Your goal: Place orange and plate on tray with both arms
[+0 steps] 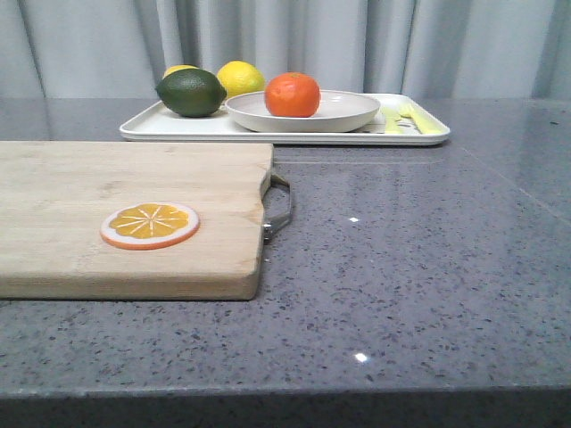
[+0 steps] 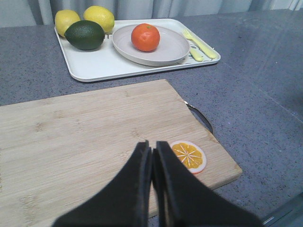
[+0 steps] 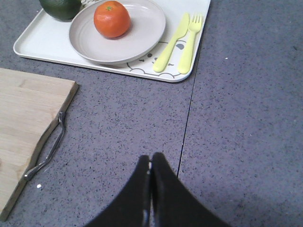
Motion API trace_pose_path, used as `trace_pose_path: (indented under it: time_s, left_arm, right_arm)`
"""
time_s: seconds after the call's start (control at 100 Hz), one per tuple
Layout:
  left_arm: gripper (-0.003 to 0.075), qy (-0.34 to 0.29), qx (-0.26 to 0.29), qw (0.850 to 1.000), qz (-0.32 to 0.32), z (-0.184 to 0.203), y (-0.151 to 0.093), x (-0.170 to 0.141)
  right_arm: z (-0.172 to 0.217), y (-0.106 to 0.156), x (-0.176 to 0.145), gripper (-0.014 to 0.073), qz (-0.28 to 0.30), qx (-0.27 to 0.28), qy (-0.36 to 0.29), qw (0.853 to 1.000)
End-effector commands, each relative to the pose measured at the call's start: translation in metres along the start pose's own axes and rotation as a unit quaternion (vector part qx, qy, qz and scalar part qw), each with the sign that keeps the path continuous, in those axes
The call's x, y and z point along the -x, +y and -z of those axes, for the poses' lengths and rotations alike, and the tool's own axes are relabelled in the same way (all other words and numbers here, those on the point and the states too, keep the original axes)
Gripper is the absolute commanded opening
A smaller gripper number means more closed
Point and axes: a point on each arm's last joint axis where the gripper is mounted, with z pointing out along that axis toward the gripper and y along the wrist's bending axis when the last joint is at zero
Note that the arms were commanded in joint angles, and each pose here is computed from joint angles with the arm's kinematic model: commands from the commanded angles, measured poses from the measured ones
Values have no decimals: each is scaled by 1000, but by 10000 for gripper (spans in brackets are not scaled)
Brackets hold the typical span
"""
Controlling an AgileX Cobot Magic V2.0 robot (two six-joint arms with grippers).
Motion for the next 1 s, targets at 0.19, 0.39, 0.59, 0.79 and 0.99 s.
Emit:
trace_pose_path:
  time_s: [0.19, 0.39, 0.59, 0.79, 0.99]
  left_arm:
    - [-20, -62, -20, 998, 14, 16, -2, -2]
    - [-20, -53, -25, 998, 21, 16, -3, -4]
    - [-20, -53, -25, 998, 21, 16, -3, -4]
    - [-20, -53, -25, 998, 21, 16, -3, -4]
    - [-20, -53, -25, 998, 21, 16, -3, -4]
  right_arm:
    - [39, 0, -26, -58, 8, 5, -100, 995]
    - [47, 1, -31, -58, 8, 8, -104, 994]
    - [47, 1, -32, -58, 8, 8, -101, 995]
    - [47, 1, -32, -58, 8, 8, -101, 995]
    - [47, 1, -32, -58, 8, 8, -101, 995]
